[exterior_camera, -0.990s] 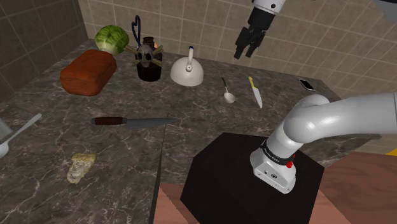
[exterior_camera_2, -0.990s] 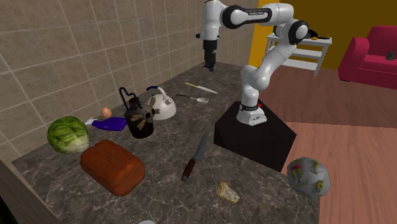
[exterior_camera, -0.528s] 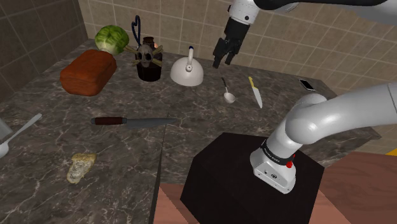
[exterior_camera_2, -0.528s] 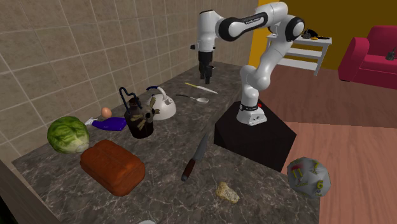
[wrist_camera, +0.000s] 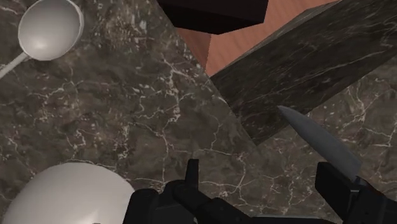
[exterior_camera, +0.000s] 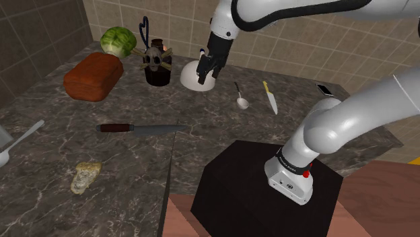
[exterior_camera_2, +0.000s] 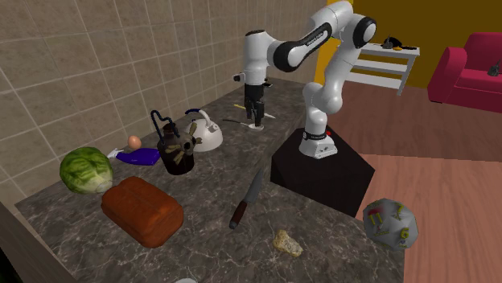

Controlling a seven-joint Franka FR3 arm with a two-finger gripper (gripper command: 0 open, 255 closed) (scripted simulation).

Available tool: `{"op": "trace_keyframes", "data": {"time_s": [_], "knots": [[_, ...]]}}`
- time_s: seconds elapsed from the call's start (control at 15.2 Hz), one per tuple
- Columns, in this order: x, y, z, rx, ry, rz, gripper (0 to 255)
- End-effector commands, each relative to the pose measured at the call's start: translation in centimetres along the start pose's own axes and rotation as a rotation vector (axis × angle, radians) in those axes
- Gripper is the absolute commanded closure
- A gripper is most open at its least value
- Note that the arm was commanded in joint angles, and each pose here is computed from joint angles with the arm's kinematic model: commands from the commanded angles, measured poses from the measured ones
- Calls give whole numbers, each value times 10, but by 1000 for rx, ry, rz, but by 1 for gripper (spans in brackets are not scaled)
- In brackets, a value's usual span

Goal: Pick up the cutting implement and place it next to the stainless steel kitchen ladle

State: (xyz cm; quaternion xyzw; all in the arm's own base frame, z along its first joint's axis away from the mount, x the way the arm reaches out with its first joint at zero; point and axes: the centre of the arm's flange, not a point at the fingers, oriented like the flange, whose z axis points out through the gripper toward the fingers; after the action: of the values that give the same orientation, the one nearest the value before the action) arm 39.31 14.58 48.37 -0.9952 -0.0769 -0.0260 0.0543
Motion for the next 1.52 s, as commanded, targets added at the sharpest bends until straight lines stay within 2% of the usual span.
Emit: {"op": "trace_keyframes", "data": {"time_s": [0.0,1.32,1.45], "knots": [[11,-17,13,0,4,-26,0],[106,-212,160,-8,24,-282,0],[109,-219,171,-8,25,-290,0]]}}
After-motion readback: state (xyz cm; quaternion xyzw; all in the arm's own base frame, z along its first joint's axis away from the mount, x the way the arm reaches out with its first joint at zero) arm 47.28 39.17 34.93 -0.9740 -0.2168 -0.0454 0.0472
